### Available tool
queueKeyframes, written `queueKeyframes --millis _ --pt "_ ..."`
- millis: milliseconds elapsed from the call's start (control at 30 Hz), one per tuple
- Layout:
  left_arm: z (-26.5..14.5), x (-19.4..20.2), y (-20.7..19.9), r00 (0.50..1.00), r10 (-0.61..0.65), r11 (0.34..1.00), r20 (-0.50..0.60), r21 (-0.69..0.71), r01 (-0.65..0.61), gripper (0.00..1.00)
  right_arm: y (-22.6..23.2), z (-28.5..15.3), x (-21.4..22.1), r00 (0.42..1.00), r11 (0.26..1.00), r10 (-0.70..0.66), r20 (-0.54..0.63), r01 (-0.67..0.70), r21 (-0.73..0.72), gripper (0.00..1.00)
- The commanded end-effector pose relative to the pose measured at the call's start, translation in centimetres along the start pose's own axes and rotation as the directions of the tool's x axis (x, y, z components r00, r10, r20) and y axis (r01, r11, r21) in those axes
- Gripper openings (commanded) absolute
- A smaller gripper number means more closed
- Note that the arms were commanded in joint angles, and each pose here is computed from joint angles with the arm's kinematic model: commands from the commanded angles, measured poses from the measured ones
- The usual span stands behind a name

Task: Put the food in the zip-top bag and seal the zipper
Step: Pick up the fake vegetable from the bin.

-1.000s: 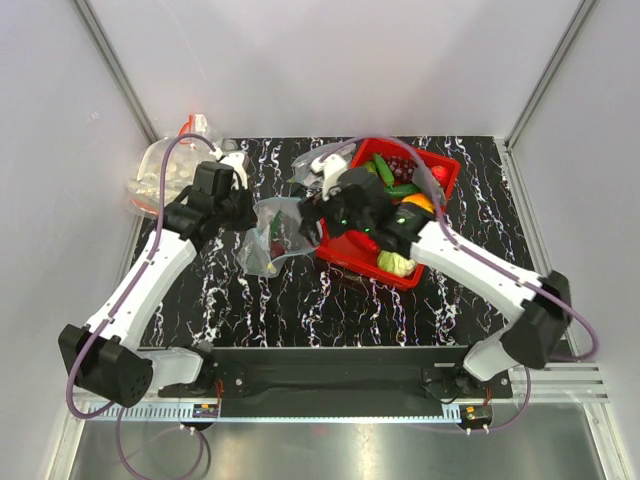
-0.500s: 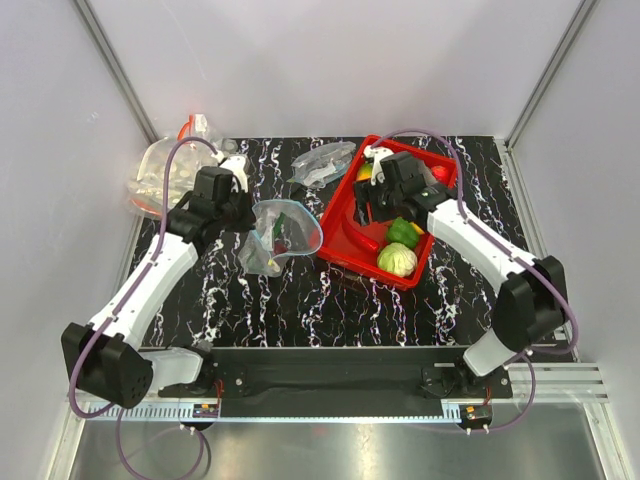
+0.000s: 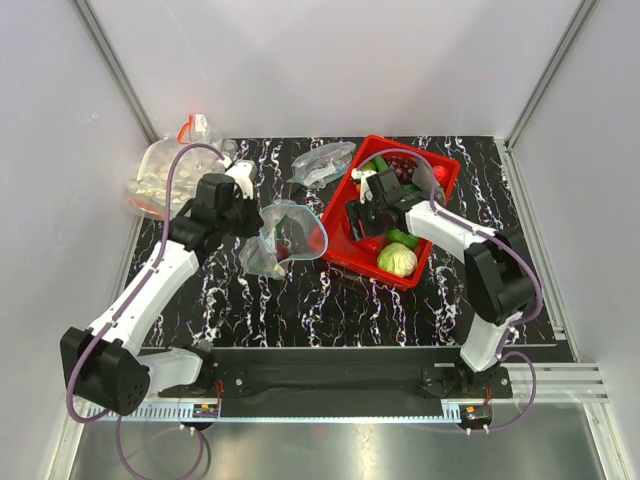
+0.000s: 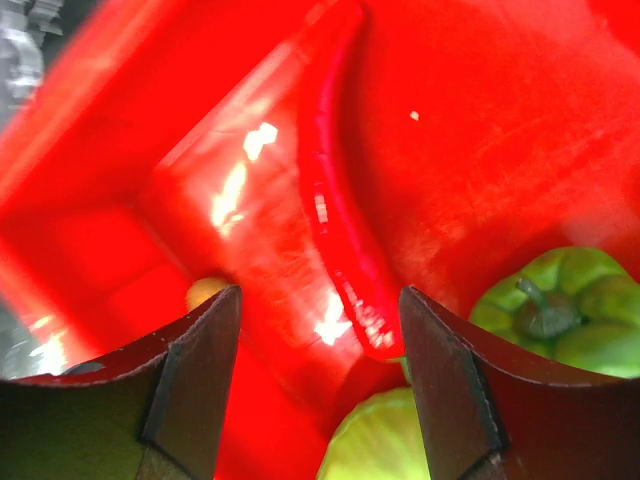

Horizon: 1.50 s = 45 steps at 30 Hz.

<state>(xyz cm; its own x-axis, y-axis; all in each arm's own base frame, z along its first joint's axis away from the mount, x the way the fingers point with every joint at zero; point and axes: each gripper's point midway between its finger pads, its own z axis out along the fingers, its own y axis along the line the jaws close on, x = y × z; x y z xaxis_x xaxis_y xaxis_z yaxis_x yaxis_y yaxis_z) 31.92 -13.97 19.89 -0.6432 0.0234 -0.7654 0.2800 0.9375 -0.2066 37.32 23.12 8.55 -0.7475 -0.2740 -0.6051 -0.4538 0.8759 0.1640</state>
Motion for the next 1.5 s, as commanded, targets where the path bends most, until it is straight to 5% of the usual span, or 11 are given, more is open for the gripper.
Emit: queueKeyframes --millis 0,267,467,567,800,1100,1467 --pt "-2.2 -3.2 -2.5 0.995 -0.017 0.994 0.099 0.105 0.006 0.00 -1.6 1.8 -0.8 0.999 0.997 -0.007 0.044 0.004 0.072 0.71" --pt "-2.7 -3.1 -2.3 0.992 -0.005 0.997 0.123 0.074 -0.004 0.00 -1.8 5.6 0.8 0.999 0.998 -0.044 -0.013 0.044 0.034 0.65" --pt "-2.9 -3.4 -1.3 0.990 -0.001 1.000 0.140 0.014 -0.001 0.00 -2.3 5.1 0.9 1.000 0.997 -0.022 0.011 0.021 0.072 0.24" --pt "-2.5 -3.1 -1.3 0.992 -0.002 1.000 0.123 0.014 0.000 0.00 -1.6 3.2 -0.5 0.999 0.998 -0.018 0.046 0.016 0.055 0.16" --pt "-2.0 -2.6 -2.1 0.997 -0.016 0.998 0.077 0.055 0.012 0.00 1.2 -2.9 -4.2 0.995 0.999 0.017 0.097 -0.013 -0.042 0.13" --pt "-1.9 -2.4 -1.7 0.996 -0.063 0.998 0.063 0.022 0.062 0.00 8.0 -12.6 -5.6 0.990 0.937 0.083 0.116 -0.038 -0.347 0.13" --pt "-1.8 -2.5 -1.6 0.996 -0.068 0.998 0.058 0.017 0.067 0.00 16.9 -21.9 -2.7 0.996 0.658 0.056 0.073 0.019 -0.753 0.09"
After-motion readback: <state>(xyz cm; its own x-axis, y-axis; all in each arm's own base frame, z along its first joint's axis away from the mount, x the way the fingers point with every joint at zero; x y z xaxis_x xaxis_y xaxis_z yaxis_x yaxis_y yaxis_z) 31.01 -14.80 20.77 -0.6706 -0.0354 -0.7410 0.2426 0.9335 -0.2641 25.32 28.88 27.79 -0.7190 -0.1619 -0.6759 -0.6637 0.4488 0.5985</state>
